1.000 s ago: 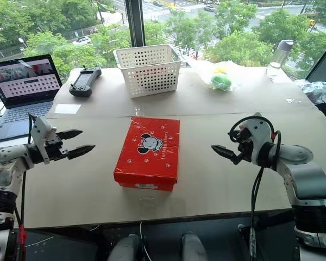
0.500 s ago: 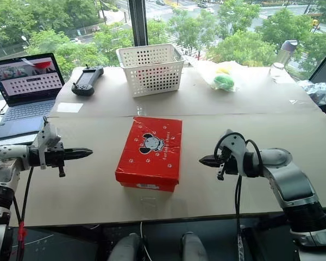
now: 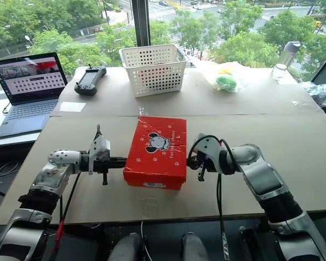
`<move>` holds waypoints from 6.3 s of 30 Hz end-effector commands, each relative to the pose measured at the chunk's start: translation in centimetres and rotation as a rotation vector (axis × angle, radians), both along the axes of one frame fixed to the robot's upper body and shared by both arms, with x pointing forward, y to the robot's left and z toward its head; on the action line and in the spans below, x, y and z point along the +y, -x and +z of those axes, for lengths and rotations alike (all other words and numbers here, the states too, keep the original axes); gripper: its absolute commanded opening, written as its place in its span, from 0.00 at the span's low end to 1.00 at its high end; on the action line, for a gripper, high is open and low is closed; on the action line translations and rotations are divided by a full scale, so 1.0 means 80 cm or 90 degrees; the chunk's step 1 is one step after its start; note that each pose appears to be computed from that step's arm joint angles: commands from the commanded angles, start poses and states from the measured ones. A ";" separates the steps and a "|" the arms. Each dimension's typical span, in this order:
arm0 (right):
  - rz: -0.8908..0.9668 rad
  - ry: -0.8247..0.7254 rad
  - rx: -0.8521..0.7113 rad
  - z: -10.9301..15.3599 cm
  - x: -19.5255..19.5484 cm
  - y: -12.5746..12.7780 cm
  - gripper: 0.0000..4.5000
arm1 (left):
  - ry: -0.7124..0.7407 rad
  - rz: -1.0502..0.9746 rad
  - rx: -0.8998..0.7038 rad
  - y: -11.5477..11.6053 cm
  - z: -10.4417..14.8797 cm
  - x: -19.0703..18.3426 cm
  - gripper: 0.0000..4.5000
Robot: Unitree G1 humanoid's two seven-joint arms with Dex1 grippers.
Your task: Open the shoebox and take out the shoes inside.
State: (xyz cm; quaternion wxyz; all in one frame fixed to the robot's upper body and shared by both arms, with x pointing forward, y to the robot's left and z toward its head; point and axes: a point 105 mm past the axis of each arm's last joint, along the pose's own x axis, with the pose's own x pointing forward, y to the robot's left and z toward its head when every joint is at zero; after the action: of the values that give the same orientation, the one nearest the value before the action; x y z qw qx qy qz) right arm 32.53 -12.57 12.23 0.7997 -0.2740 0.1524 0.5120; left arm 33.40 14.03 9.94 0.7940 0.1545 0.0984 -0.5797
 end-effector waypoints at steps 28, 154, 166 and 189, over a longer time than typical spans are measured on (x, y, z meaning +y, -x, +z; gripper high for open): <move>-0.190 0.025 -0.059 0.010 -0.115 -0.071 0.01 | 0.021 -0.095 -0.091 -0.054 0.018 -0.156 0.00; -0.329 -0.018 0.228 0.029 -0.014 -0.113 0.99 | 0.088 -0.023 -0.048 -0.030 0.116 0.015 0.00; -0.311 -0.033 0.194 0.056 -0.009 -0.117 0.34 | 0.088 -0.020 -0.048 -0.033 0.117 0.015 0.00; -0.387 -0.308 0.245 0.155 -0.015 -0.082 0.34 | 0.083 -0.014 -0.046 -0.038 0.116 0.015 0.00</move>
State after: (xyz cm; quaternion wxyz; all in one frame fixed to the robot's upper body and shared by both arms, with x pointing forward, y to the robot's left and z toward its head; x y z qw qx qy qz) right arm 39.64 -13.95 23.31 0.9147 0.0515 0.2674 0.2986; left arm 36.11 15.37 17.45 0.7987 0.1057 0.0612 -0.5892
